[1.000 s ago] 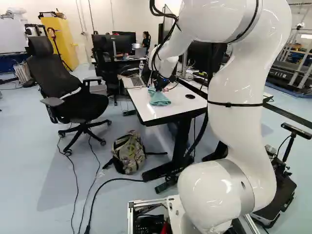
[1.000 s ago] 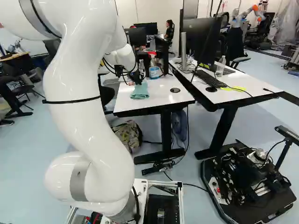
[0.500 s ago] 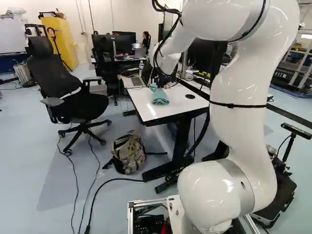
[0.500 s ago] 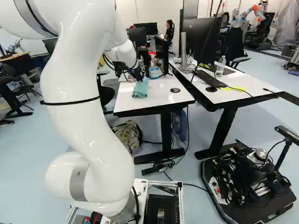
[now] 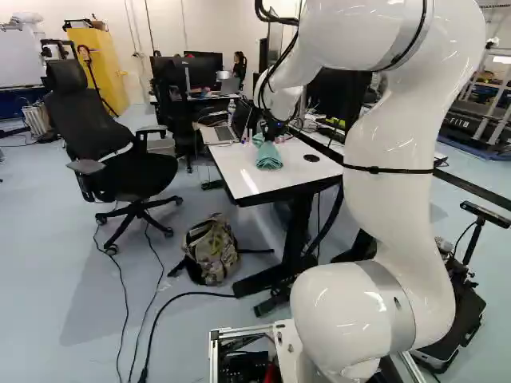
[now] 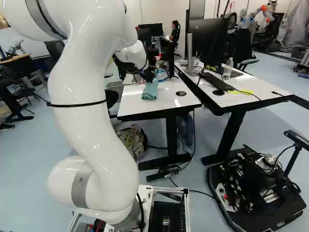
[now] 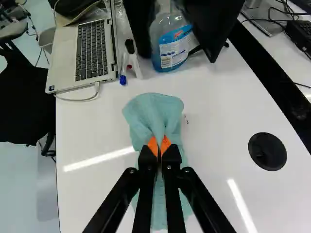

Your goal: Clean the table with the green towel

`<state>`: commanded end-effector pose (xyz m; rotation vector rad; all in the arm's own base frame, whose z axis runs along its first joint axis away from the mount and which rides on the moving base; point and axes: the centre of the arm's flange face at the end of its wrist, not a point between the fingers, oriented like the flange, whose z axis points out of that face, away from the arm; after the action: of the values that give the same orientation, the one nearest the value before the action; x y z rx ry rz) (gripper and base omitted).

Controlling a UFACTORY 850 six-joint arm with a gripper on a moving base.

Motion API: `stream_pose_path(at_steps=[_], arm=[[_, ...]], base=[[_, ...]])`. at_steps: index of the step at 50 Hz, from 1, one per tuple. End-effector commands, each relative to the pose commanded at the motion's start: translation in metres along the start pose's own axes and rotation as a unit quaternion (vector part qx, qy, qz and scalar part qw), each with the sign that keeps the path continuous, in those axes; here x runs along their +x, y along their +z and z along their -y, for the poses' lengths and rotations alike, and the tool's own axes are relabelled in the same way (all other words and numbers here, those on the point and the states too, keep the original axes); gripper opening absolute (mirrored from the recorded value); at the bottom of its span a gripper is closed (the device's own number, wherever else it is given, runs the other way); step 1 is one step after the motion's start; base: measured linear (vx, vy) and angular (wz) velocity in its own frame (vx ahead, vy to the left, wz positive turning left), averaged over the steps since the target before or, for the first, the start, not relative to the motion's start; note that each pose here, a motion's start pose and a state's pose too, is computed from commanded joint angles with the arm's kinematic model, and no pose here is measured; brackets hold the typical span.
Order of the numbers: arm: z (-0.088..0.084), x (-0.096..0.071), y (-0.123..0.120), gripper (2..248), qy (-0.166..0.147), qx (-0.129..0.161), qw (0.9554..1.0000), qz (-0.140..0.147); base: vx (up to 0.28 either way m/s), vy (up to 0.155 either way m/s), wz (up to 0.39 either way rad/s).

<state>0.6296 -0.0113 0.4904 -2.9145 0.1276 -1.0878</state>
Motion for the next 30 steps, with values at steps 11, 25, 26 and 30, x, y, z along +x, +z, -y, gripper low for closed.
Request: stream_pose_path(at_steps=[11,25,26,30], arm=[[-0.015,0.012,0.011,27,0.009,-0.007,0.9999,-0.006],[-0.024,0.030,0.029,27,0.014,-0.012,0.9997,-0.014],[-0.024,0.031,0.030,27,0.014,-0.012,0.9997,-0.015],[-0.025,0.035,0.035,27,0.014,-0.012,0.9997,-0.017]], base=[[0.000,0.000,0.000],[0.000,0.000,0.000],[0.000,0.000,0.000],[0.000,0.000,0.000]])
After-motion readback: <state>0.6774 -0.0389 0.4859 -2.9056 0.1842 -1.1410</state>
